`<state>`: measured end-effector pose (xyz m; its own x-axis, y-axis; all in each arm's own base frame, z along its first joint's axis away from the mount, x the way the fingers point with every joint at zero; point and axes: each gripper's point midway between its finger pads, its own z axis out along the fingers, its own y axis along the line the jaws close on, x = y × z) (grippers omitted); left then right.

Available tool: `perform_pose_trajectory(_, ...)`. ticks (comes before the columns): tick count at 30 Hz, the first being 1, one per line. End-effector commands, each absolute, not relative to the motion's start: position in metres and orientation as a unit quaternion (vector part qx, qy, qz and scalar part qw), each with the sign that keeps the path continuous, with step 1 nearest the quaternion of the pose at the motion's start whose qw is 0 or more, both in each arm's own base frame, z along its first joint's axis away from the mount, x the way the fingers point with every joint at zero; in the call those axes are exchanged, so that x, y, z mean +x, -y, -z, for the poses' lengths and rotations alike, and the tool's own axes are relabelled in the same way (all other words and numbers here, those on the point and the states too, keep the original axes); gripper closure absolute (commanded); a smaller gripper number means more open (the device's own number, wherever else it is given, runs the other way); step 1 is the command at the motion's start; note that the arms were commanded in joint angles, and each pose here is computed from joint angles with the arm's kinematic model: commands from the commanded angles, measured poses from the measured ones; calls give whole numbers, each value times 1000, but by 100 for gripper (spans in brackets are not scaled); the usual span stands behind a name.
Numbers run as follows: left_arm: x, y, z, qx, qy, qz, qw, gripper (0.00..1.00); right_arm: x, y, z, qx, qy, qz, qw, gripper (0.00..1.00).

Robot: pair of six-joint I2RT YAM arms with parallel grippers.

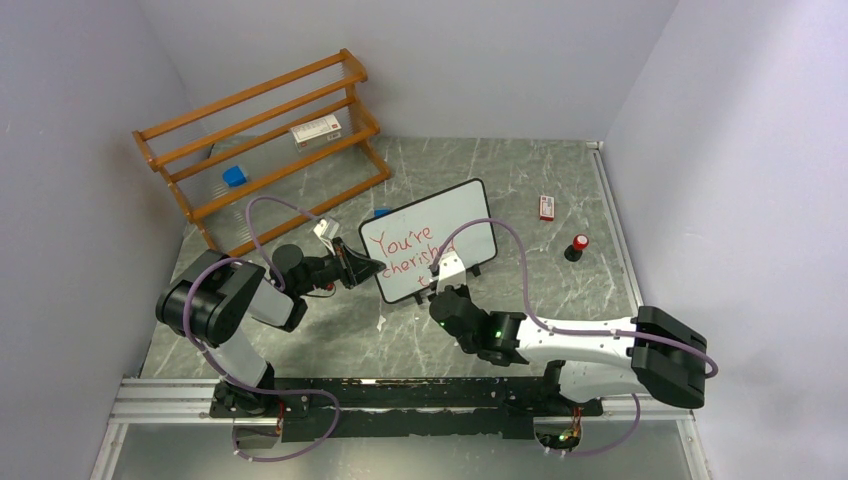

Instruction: Write a sentence on the whiteboard

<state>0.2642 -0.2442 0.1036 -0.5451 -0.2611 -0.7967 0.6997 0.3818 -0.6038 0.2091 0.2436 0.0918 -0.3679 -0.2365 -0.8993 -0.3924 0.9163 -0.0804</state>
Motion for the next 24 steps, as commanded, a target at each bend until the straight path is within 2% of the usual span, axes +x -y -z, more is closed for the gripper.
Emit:
perform_pose_trajectory(1,268,242,-108,156,-689,536,462,95,216,-239,-93,-175,-820,-67,541,100)
perform_pose_trajectory(24,268,243,-106,156,-689,540,457,95,225,-247,-90,-185,-817,-75,540,100)
